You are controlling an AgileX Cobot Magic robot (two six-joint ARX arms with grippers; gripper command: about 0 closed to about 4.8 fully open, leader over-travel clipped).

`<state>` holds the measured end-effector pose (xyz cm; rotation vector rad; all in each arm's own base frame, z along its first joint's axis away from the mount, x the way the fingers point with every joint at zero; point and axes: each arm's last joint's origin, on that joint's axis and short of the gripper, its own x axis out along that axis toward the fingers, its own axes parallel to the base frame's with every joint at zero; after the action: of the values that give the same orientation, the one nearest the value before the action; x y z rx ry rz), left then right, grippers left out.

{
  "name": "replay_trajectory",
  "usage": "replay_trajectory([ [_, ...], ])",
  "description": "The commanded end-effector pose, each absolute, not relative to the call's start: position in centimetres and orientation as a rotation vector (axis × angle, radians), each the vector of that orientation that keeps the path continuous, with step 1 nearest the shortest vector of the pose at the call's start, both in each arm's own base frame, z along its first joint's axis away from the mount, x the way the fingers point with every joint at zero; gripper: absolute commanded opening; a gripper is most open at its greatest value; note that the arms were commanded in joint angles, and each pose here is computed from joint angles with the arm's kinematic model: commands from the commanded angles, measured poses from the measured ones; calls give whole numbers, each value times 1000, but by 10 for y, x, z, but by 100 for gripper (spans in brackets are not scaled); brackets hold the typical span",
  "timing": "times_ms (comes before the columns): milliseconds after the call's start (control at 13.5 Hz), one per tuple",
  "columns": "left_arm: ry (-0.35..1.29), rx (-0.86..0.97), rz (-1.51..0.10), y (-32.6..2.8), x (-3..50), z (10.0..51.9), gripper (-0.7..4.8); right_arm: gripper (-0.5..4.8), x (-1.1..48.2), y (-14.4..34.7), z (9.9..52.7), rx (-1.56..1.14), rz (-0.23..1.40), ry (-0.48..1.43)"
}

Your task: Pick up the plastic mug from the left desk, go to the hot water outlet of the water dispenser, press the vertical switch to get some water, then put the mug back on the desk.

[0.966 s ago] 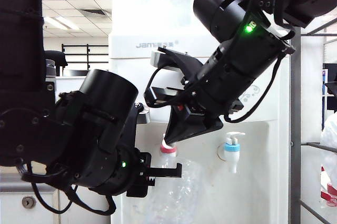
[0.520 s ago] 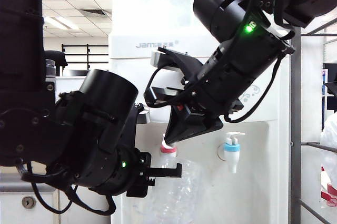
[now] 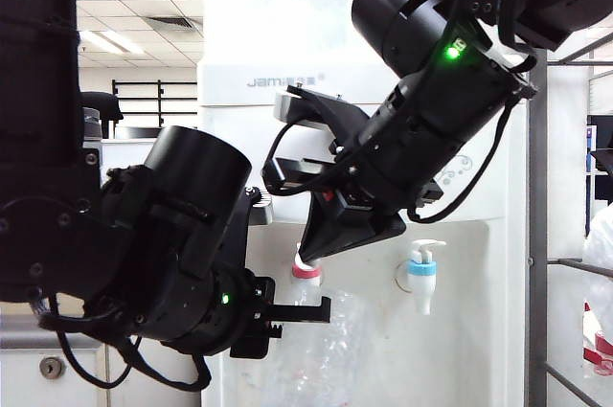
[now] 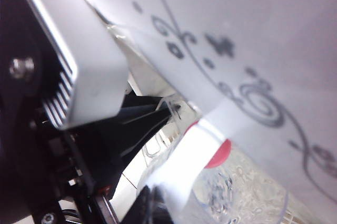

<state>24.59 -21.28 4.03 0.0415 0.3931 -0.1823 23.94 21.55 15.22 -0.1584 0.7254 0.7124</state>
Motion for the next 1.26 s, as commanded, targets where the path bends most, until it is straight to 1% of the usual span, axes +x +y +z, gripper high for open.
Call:
replay_trajectory([
  [74,402,75,-49,-201,253,37,-5,-5,237,213,157,-162,704,724],
  [297,402,75,-48,-201,253,37,-5,-5,228,206,203,-121,733,563],
  [446,400,74,-49,-202,254,38,-5,-5,210,190,246,-84,746,463],
  [669,400,74,-49,-202,254,37,-5,-5,183,165,289,-70,750,327],
  [743,400,74,-49,-202,254,37,-5,-5,173,154,302,-78,726,269],
  [891,400,74,-49,-202,254,37,-5,-5,159,141,306,-106,719,258],
  [1114,400,74,-49,-202,254,38,-5,-5,137,128,292,-83,817,245],
  [1263,400,74,-49,-202,254,38,-5,-5,124,117,283,-70,825,206],
])
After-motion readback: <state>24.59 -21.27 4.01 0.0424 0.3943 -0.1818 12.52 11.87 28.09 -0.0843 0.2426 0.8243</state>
